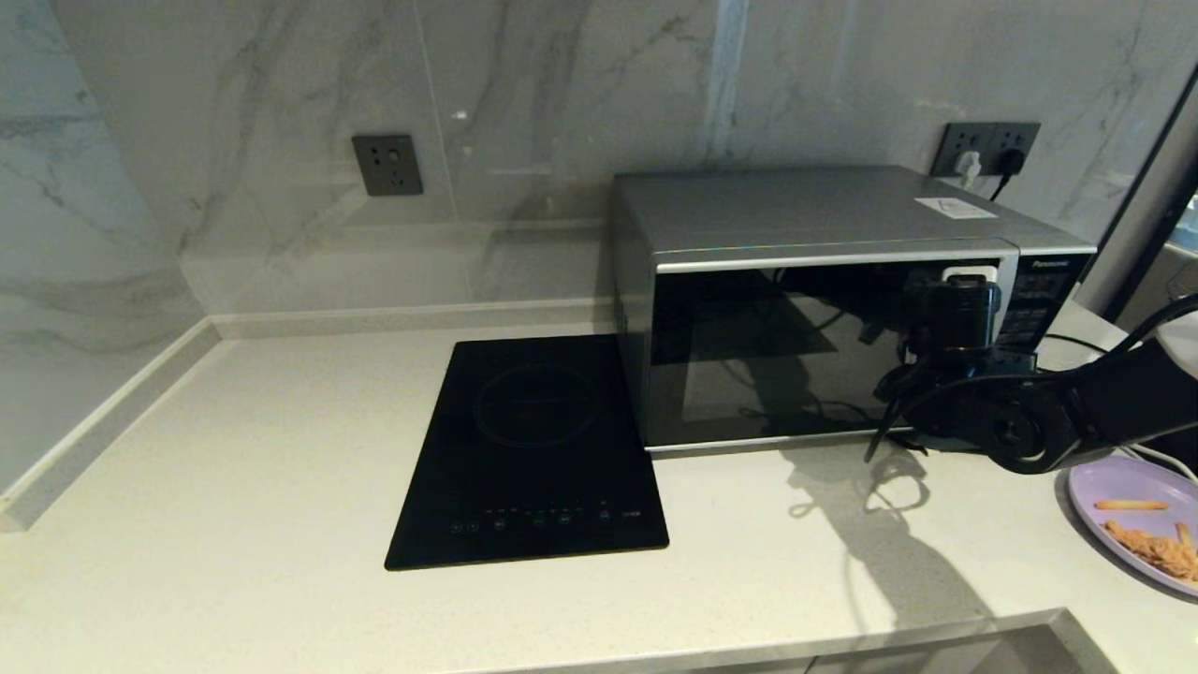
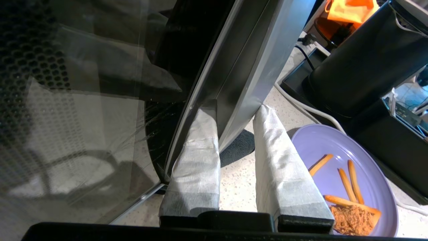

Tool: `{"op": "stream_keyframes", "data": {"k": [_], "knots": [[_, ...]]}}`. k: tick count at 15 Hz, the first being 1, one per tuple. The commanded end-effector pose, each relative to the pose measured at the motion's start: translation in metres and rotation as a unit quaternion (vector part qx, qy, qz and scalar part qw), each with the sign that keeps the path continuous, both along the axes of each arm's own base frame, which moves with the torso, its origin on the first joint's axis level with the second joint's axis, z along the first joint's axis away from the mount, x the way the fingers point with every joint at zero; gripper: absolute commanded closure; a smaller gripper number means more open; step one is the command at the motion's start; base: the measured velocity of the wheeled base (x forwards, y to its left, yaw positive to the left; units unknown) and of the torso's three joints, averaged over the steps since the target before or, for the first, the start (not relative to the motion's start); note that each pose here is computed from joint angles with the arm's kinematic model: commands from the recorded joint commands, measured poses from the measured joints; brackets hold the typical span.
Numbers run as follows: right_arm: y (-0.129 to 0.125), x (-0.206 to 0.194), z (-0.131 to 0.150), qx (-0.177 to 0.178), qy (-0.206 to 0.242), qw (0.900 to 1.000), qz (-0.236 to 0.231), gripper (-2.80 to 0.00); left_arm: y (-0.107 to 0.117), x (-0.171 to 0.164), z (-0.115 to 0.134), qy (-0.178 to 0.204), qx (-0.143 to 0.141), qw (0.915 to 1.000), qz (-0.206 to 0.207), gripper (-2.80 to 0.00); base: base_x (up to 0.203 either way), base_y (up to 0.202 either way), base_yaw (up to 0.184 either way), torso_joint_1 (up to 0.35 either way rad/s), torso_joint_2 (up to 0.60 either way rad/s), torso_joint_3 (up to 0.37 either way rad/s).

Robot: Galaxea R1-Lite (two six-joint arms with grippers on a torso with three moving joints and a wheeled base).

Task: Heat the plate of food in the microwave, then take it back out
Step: Open the microwave oven

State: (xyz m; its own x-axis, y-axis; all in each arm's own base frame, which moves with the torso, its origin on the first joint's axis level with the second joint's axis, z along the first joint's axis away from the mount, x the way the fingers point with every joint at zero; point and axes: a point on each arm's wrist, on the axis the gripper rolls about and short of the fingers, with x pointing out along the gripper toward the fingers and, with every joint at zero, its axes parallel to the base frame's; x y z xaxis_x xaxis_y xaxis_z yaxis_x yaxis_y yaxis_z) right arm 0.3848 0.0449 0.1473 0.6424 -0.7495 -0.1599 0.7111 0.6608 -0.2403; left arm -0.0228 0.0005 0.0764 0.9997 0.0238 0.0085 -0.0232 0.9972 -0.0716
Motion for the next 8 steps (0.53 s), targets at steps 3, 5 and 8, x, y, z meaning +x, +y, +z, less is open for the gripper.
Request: {"op": "stream_keyframes", "data": {"k": [3,5,8], "knots": [[0.013,-0.012,0.006,0.0,-0.004,1.0,0.015,0.0,0.0,0.0,0.0,0.0,0.0,1.0,0.0,0.0,0.0,0.0,0.0,0.0,0.0,0.0],[0.021,-0.021,0.011,0.0,-0.006,1.0,0.028,0.0,0.0,0.0,0.0,0.0,0.0,1.0,0.0,0.0,0.0,0.0,0.0,0.0,0.0,0.0],[0.036,-0.041,0.018,0.0,-0.008,0.999,0.054,0.0,0.0,0.0,0.0,0.0,0.0,1.0,0.0,0.0,0.0,0.0,0.0,0.0,0.0,0.0]]}}
